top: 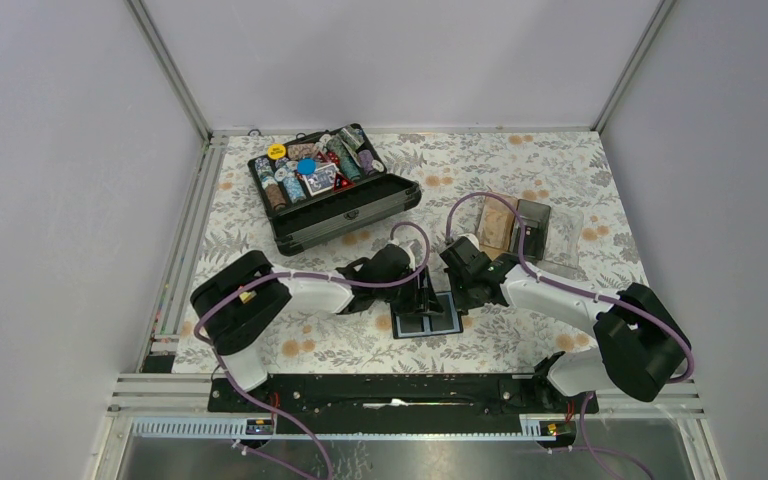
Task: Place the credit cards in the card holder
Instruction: Insert the credit card into the card holder.
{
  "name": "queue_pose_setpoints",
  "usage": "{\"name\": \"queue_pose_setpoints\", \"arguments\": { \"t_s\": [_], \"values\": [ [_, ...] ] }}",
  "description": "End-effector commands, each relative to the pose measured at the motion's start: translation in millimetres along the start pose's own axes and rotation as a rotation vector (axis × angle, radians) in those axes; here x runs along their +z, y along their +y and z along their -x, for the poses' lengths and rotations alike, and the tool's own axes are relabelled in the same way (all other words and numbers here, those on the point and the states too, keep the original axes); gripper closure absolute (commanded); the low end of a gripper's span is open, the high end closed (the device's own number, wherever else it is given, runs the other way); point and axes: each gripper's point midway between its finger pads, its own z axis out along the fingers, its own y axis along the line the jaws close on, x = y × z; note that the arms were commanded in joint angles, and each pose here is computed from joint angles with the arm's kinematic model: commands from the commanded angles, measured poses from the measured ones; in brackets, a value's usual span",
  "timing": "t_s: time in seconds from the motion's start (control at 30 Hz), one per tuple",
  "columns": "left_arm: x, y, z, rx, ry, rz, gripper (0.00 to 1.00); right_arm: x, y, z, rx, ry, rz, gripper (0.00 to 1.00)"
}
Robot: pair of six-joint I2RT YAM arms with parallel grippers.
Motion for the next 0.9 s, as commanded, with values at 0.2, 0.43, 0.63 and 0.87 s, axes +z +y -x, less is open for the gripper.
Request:
{"name": "queue_pose_setpoints", "arguments": {
  "t_s": [0.2, 0.43, 0.63, 0.87],
  "values": [
    [-54.7, -30.9, 20.0, 0.1, -0.145, -0.039, 0.35, -27.5, 0.2, 14.5, 0.07, -0.076, 0.005, 0.62],
    [-73.5, 4.8, 8.0, 0.097, -0.153, 0.095, 0.29, -42.0, 29.3, 16.3, 0.075, -0.1, 0.194, 0.69],
    [-72.3, 38.4, -2.4, 0.053, -0.149, 0.196, 0.32, -20.9, 33.7, -2.7, 0.085, -0.036, 0.214, 0.71],
    [-67.8, 56.2, -8.1, 0.034, -0.141, 0.245, 0.36, -5.5, 33.2, -20.3, 0.095, 0.017, 0.215, 0.71]
  ]
}}
